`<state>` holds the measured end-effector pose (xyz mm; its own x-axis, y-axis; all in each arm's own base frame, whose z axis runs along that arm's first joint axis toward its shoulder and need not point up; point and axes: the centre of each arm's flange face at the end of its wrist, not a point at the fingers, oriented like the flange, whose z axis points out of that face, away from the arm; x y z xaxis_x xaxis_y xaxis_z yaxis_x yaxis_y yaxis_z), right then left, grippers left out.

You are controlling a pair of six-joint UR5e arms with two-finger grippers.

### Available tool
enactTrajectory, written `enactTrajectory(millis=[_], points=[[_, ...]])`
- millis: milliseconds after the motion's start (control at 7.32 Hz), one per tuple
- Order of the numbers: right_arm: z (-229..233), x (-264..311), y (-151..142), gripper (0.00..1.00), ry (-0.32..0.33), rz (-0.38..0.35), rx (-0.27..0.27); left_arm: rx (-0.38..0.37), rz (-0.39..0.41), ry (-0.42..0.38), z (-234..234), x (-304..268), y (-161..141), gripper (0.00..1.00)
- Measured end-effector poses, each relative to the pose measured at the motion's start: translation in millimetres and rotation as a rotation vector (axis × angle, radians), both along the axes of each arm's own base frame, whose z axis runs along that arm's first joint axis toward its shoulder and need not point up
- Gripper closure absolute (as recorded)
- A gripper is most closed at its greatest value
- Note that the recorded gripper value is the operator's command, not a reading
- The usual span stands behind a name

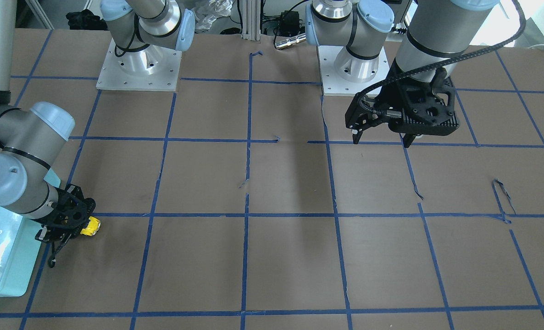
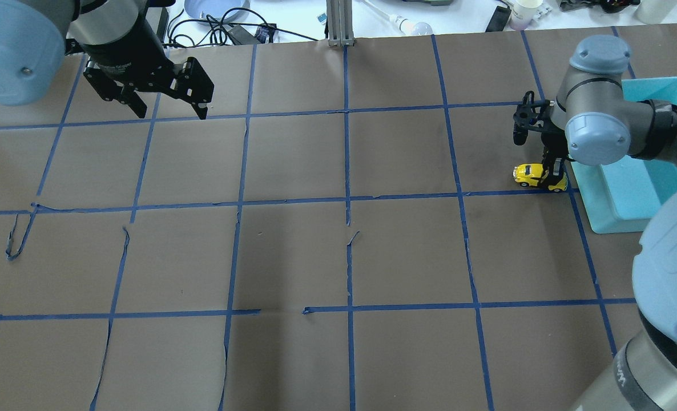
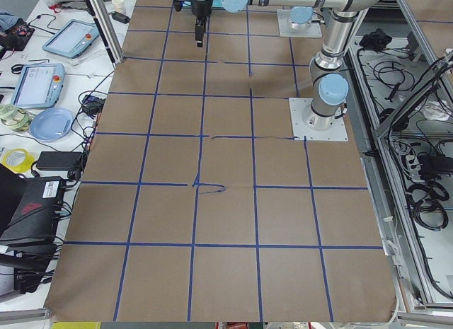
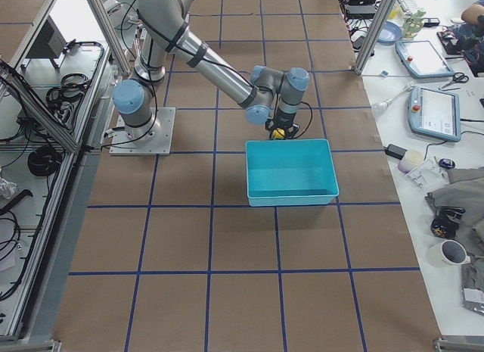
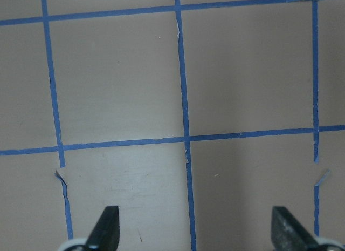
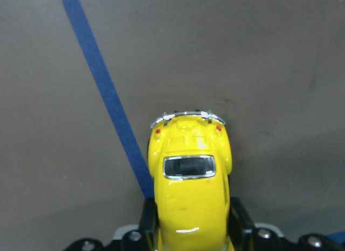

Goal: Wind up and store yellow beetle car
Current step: 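Lift the car with the right gripper and carry it into the blue bin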

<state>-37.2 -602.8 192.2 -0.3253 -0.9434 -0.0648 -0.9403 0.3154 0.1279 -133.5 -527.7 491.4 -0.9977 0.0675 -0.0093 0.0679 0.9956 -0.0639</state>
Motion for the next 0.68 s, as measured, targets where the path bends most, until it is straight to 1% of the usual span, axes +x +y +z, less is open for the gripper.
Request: enactTrajectory(millis=[137, 410, 547, 683], points=[[9.5, 3.6, -1.2, 1.00, -0.002, -0.007, -0.015, -0.001, 0.002, 0.001, 0.7, 1.3, 4.6, 0.00], [50.9, 28.3, -11.3, 1.00, 0.006, 0.008, -0.074, 0.009, 0.028, 0.001, 8.8, 3.0, 17.4, 0.00], [82.8, 44.3, -15.9, 1.00, 0.005, 0.008, -0.083, 0.029, 0.061, 0.006, 9.9, 2.0, 23.0, 0.00], [115.3, 49.9, -19.7, 1.00, 0.002, -0.005, -0.075, 0.040, 0.084, 0.014, 9.0, 0.4, 24.5, 0.00]])
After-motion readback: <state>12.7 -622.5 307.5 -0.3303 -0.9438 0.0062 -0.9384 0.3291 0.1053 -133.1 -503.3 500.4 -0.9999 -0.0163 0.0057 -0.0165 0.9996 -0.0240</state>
